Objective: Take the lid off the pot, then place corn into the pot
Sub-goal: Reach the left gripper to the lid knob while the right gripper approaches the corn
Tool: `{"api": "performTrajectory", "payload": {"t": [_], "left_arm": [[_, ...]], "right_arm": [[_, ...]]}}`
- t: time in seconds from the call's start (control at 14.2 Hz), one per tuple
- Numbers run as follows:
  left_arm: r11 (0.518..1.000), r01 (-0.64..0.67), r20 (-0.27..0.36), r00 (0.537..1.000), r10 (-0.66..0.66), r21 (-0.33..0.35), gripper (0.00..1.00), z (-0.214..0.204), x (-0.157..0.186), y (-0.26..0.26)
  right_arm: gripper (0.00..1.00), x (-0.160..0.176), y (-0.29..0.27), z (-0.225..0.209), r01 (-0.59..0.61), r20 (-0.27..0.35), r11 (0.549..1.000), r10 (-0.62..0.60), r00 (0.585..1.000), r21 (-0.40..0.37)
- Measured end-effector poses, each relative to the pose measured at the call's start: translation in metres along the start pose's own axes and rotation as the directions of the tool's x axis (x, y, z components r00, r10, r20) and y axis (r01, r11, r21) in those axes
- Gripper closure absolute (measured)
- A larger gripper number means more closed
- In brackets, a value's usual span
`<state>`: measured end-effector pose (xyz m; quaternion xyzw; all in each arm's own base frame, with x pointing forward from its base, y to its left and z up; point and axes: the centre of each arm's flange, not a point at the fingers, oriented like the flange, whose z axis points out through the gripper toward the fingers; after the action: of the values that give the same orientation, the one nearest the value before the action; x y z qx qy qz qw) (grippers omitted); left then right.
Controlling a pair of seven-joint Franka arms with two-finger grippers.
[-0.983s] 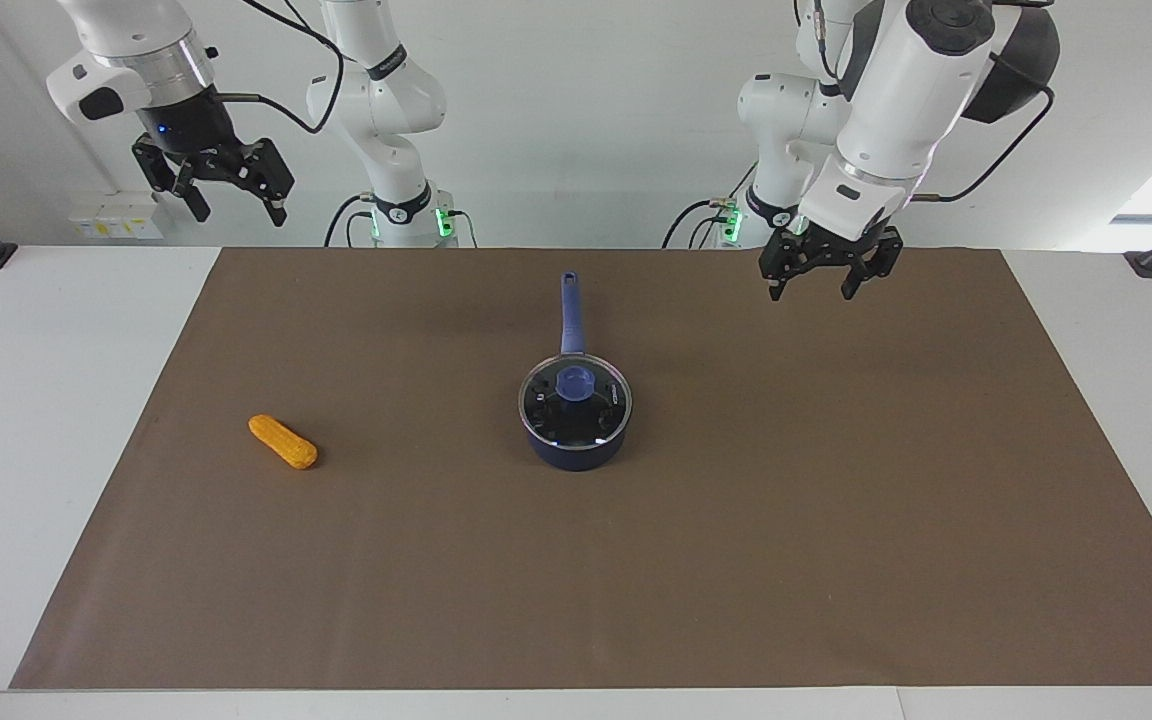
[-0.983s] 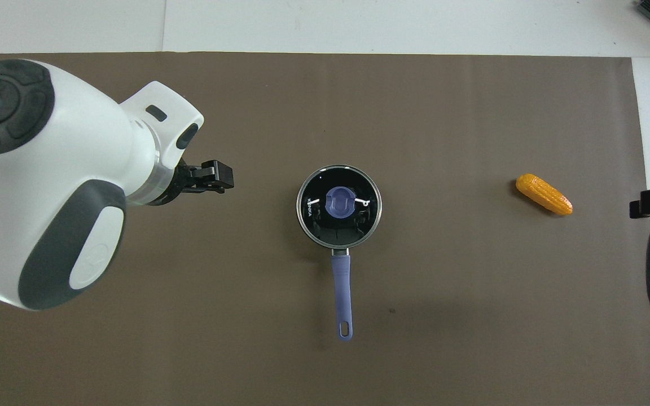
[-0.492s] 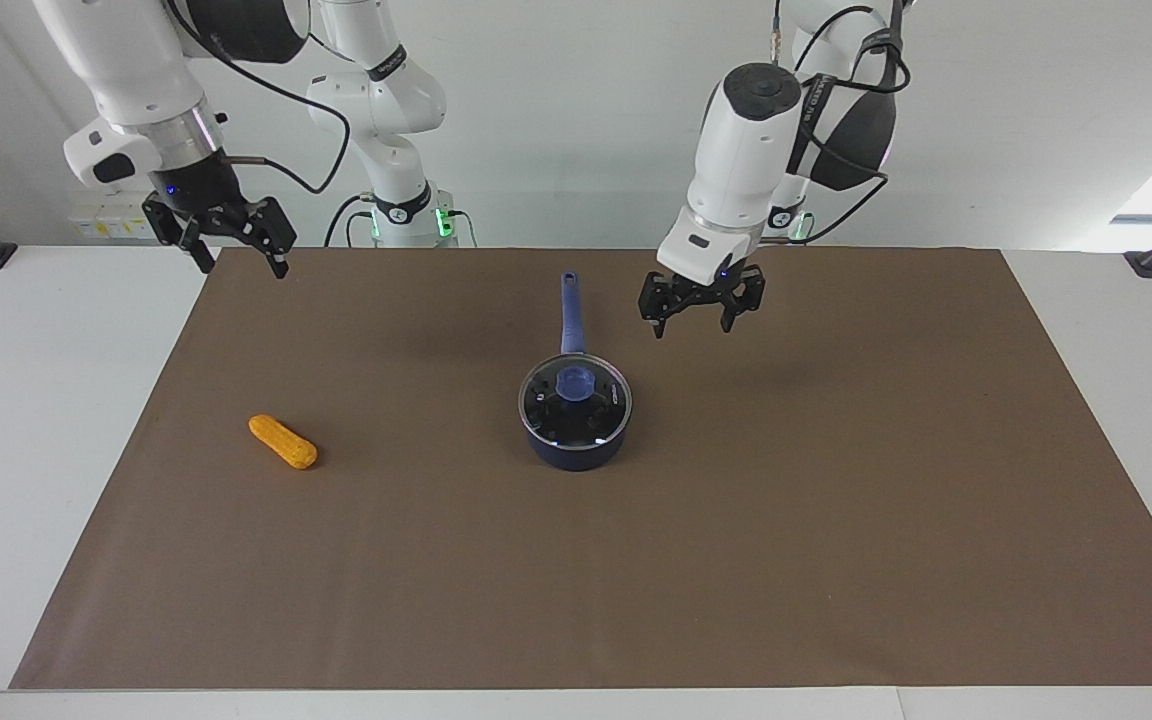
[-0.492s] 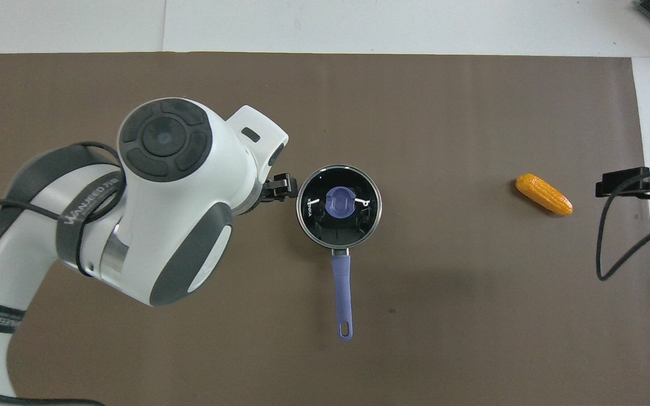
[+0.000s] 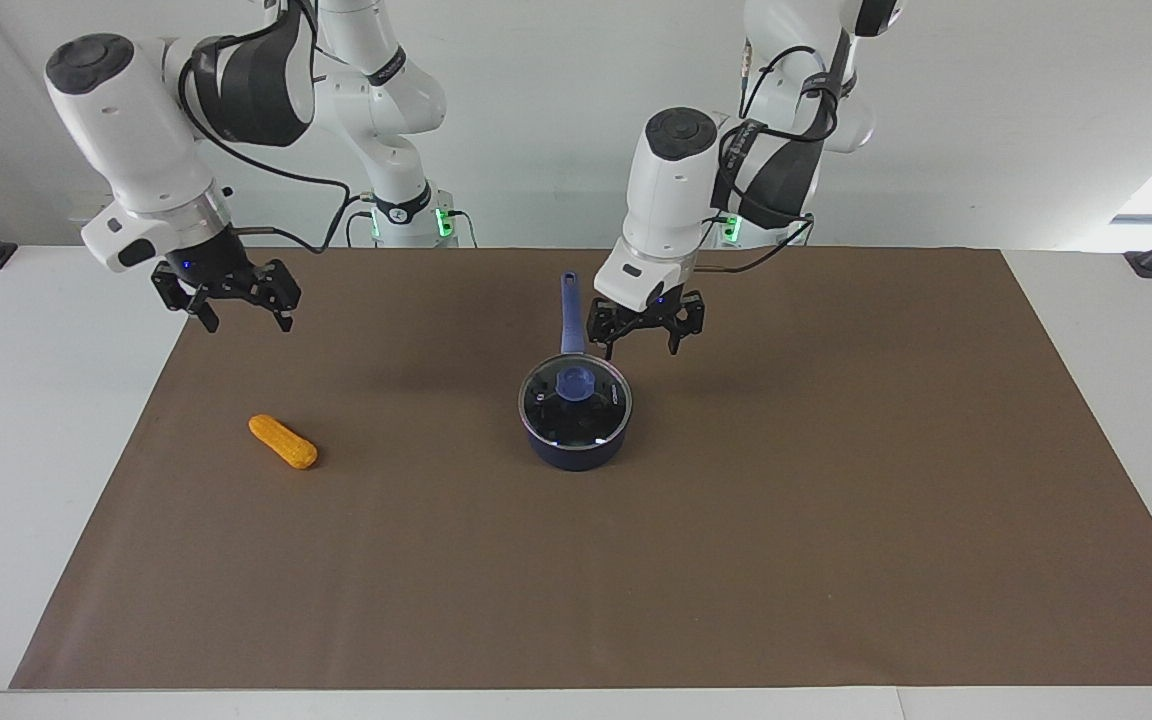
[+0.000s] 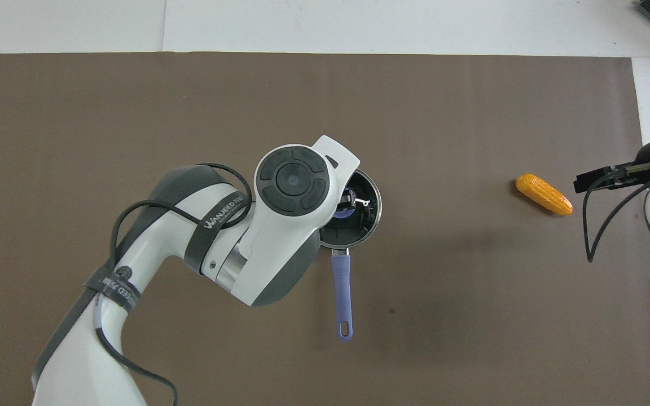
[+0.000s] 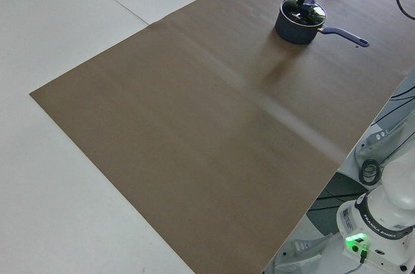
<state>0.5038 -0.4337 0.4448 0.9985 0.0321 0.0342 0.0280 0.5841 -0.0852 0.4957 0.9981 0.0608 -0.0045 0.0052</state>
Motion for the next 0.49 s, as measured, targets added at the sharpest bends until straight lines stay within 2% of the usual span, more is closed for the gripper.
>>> {"api": "performTrajectory", "payload": {"t": [0.14, 0.28, 0.49], "left_arm": [[1.0, -0.024, -0.009, 1.0, 0.024, 0.008, 0.0, 0.013, -0.01, 0.019], [0.999, -0.02, -0.026, 0.999, 0.02, 0.028, 0.0, 0.028, -0.019, 0.042], [0.999, 0.009, -0.043, 0.999, -0.007, 0.039, 0.0, 0.043, -0.011, 0.063]], "right_arm": [[0.0, 0.01, 0.01, 0.024, 0.01, -0.011, 1.0, -0.01, 1.0, -0.007], [0.0, 0.022, 0.01, 0.044, 0.056, -0.05, 0.998, -0.057, 0.997, -0.024], [0.0, 0.02, 0.004, 0.074, 0.24, -0.022, 0.971, -0.24, 0.971, -0.021]]}}
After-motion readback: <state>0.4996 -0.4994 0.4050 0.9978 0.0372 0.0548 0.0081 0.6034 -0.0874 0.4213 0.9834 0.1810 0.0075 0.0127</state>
